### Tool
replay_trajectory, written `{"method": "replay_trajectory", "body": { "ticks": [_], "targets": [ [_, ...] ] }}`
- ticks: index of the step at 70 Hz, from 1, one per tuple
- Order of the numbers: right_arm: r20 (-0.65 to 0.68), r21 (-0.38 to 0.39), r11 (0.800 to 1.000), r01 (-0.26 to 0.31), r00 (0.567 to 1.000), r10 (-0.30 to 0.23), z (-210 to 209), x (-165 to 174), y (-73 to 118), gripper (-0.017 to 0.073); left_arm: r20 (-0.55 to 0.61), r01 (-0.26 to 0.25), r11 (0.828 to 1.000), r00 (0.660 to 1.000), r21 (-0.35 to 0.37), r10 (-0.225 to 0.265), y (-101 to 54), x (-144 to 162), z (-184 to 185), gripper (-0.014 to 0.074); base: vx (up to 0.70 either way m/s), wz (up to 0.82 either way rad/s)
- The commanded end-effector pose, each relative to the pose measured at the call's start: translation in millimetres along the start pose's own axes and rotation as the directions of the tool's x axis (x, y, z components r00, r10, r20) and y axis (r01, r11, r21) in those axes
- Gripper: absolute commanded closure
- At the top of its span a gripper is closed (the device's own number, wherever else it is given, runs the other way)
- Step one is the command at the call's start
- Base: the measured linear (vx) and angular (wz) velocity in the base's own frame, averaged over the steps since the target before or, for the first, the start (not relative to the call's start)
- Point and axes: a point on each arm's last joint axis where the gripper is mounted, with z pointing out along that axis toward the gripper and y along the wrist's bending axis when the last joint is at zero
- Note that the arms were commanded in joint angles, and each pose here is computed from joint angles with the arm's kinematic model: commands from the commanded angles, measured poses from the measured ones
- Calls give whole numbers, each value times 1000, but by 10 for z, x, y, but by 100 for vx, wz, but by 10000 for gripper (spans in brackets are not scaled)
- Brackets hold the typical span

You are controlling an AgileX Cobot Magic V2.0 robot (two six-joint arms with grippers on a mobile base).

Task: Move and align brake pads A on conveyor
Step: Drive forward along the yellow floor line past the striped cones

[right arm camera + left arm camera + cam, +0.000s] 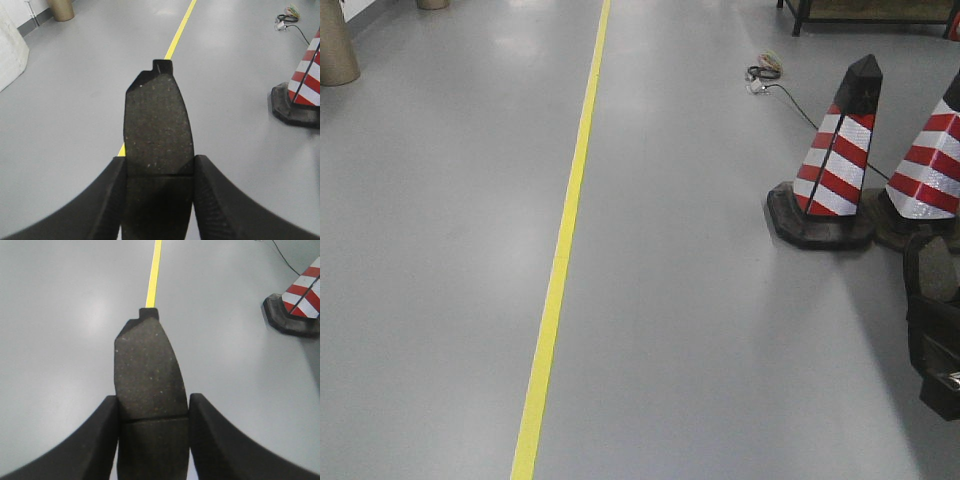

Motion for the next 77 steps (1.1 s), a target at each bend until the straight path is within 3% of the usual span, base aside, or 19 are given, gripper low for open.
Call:
{"method": "replay_trajectory", "body": {
  "ticks": [1,77],
  "targets": [
    [118,4,1000,6,993,-7,-39,-176,2,565,108,-8,999,994,45,3,-55,-154,-58,419,55,-1],
    [118,4,1000,6,993,-7,-39,-176,2,565,109,-8,999,994,45,3,-55,-154,-58,419,51,-1]
  ]
}}
